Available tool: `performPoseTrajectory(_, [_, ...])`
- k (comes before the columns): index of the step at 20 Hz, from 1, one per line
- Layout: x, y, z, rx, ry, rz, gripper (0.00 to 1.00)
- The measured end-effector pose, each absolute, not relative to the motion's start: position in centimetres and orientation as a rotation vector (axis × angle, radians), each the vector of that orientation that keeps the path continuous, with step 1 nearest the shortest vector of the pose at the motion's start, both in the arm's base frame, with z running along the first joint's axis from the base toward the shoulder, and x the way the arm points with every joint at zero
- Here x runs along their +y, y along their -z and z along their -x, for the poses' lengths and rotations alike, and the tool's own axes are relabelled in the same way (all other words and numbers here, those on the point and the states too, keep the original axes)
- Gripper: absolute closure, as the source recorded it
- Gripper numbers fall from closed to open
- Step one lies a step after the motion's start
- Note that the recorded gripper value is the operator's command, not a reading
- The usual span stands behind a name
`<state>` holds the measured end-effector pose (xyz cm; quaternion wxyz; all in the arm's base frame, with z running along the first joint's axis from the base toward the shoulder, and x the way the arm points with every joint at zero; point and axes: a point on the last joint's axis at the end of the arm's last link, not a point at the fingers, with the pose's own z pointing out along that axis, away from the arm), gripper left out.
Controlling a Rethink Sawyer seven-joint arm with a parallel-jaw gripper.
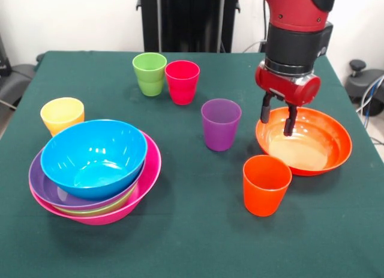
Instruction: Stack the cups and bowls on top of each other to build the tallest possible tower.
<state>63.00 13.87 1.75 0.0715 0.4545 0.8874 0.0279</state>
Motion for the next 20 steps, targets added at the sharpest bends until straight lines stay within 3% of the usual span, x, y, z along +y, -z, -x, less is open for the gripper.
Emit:
performPoseTrajectory(12, [12.6, -0.3, -62.1, 2.709, -0.068, -1.329, 0.00])
performPoseTrajectory(20, [12.3, -3.9, -62.9, 2.671, -0.093, -1.305, 0.00])
